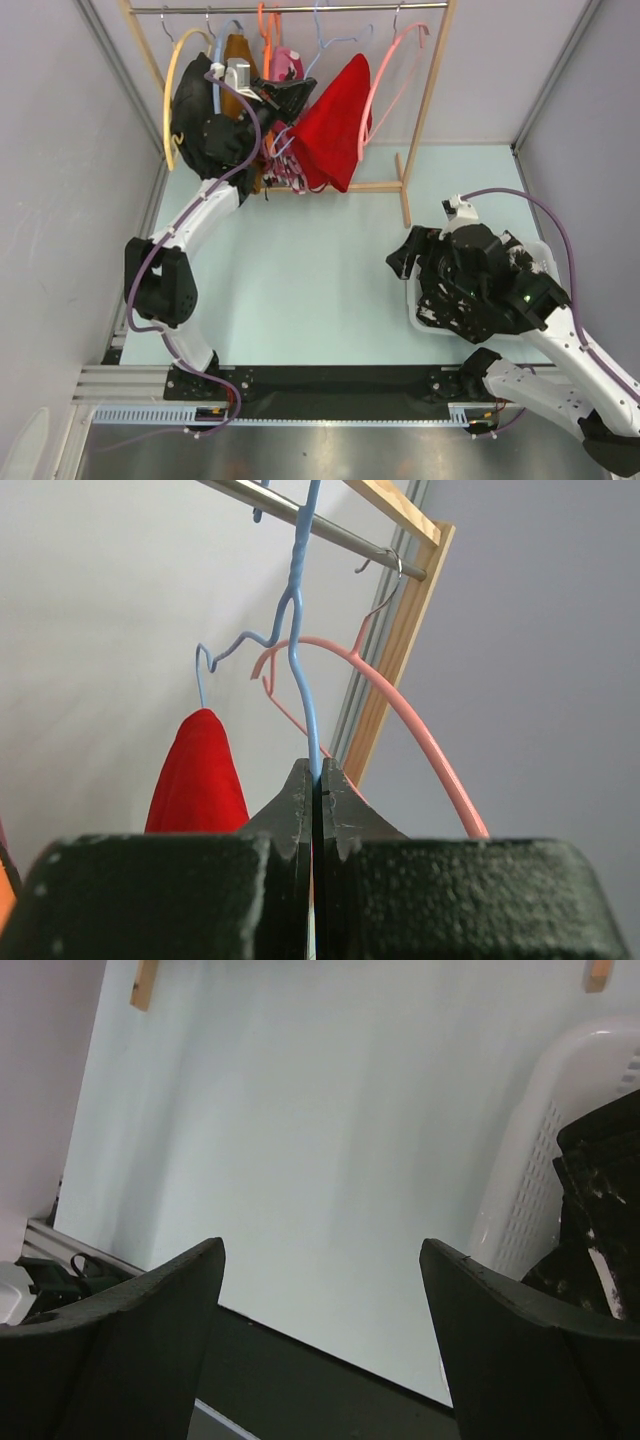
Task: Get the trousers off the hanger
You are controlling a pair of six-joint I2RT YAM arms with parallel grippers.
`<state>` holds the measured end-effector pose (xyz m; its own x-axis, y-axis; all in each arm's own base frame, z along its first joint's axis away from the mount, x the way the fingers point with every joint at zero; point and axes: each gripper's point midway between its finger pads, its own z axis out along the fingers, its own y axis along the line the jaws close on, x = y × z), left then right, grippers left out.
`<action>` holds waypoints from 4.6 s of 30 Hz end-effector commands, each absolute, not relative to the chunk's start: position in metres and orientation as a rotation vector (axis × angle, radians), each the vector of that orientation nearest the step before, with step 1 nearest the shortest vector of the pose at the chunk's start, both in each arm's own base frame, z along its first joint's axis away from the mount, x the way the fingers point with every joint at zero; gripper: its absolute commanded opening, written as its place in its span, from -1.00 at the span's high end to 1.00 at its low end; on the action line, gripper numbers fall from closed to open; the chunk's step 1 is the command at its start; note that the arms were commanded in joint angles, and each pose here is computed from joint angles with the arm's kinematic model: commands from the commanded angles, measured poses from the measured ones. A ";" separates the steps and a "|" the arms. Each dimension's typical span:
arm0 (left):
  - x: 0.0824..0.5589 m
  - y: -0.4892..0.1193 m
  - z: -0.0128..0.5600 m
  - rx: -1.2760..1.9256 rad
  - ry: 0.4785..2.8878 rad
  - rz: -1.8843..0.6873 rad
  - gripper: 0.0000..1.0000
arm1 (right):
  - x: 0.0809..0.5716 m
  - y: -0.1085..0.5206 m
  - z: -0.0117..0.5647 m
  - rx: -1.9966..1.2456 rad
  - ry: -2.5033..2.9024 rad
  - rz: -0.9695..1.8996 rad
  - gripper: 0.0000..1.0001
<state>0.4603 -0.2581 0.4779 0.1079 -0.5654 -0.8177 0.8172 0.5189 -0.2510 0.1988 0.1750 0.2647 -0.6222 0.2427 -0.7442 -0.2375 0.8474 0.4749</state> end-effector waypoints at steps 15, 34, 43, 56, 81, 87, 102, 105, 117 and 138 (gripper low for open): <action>0.388 -0.233 0.572 0.433 0.665 -0.890 1.00 | 0.213 0.176 0.289 -0.023 2.078 0.661 -0.72; 0.432 -0.260 0.516 0.316 1.270 -0.851 -0.42 | 0.201 0.191 0.299 0.006 1.999 0.823 -0.71; 0.469 -0.288 0.500 0.234 1.553 -0.986 -0.51 | 0.195 0.183 0.303 0.019 1.987 0.820 -0.71; 0.498 -0.292 0.462 0.167 1.641 -0.968 -0.56 | 0.191 0.178 0.301 0.029 1.987 0.813 -0.72; 0.489 -0.276 0.514 0.243 1.079 -0.820 1.00 | 0.203 0.183 0.289 -0.006 2.036 0.744 -0.72; 0.492 -0.274 0.528 0.228 0.921 -0.806 1.00 | 0.206 0.182 0.290 -0.016 2.049 0.713 -0.73; 0.451 -0.263 0.587 0.272 0.736 -0.794 1.00 | 0.210 0.186 0.291 -0.024 2.051 0.724 -0.73; 0.442 -0.260 0.592 0.274 0.713 -0.804 1.00 | 0.210 0.188 0.291 -0.033 2.049 0.730 -0.73; 0.419 -0.258 0.629 0.285 0.632 -0.834 0.99 | 0.212 0.188 0.298 -0.040 2.041 0.730 -0.73; 0.378 -0.207 0.600 0.025 1.131 -0.821 1.00 | 0.187 0.214 0.306 -0.235 2.046 0.800 -0.81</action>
<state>0.4327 -0.2335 0.5279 0.0978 -0.4666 -0.8791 0.5682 0.7514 -0.3356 0.1964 0.2008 0.2899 -0.6031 0.1839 -0.7762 -0.3619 0.8041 0.4717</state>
